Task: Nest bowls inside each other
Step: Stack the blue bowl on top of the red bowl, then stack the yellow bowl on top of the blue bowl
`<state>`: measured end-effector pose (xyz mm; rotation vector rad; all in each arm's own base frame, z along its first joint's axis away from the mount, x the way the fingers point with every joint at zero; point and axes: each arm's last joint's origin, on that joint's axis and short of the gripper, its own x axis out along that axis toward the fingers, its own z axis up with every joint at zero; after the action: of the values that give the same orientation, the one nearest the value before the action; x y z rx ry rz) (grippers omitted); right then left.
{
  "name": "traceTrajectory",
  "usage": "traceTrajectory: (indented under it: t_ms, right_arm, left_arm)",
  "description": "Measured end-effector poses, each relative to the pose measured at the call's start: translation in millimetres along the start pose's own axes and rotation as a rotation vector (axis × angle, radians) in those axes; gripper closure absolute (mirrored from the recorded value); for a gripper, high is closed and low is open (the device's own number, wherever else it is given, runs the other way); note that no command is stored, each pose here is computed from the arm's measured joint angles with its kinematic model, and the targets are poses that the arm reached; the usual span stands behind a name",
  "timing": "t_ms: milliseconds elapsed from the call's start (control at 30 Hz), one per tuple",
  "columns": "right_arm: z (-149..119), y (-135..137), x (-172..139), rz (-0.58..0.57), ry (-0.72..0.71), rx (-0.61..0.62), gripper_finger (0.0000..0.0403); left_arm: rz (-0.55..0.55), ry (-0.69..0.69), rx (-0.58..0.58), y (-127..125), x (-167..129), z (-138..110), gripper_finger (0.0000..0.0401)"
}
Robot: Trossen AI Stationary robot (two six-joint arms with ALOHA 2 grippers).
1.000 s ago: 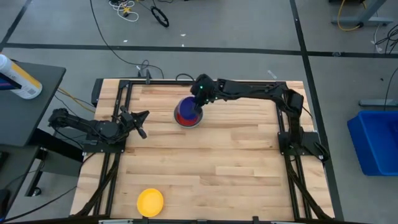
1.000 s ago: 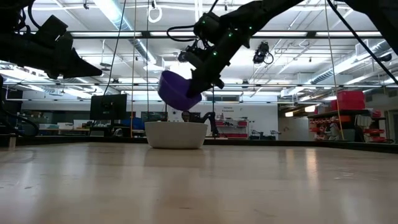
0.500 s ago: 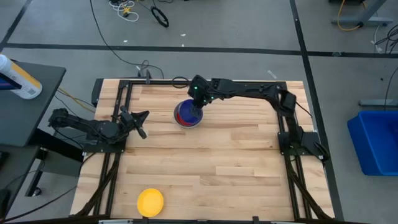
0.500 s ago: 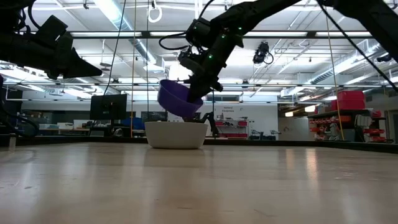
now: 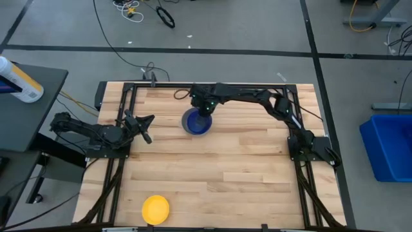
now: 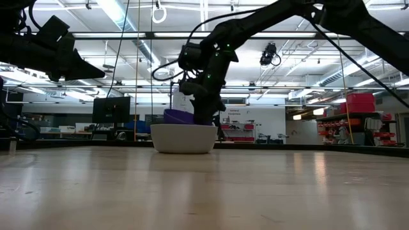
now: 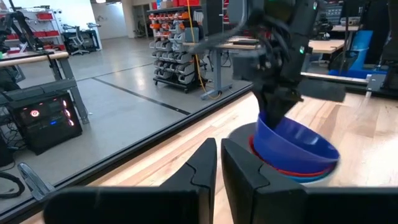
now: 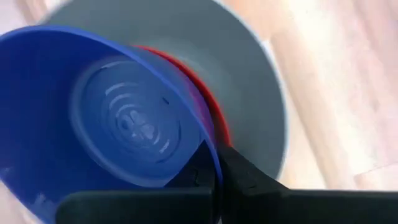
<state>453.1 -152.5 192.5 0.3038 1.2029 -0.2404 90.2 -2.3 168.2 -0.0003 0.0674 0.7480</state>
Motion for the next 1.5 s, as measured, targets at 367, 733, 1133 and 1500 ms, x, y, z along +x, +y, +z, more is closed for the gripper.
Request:
traceTrajectory:
  t_ms: [367, 733, 1133, 1500]
  right_arm:
    - [-4.5, 0.8, 1.9, -0.01, 0.069, 0.003, 0.0361]
    - [-8.2, 2.6, -0.8, 0.012, 0.116, 0.002, 0.0212]
    - [8.0, 15.6, -25.6, -0.056, 0.033, -0.035, 0.0188]
    - [16.8, 20.6, -43.3, -0.164, -0.024, -0.049, 0.0185]
  left_arm:
    - [0.0, 0.002, 0.005, 0.0, 0.0, -0.3, 0.0369]
    - [0.0, 0.003, 0.007, 0.0, 0.0, -0.5, 0.0369]
    - [0.001, 0.005, 0.011, 0.1, 0.0, -0.9, 0.0369]
    - [0.001, 0.007, 0.013, 0.1, 0.0, -1.2, 0.0369]
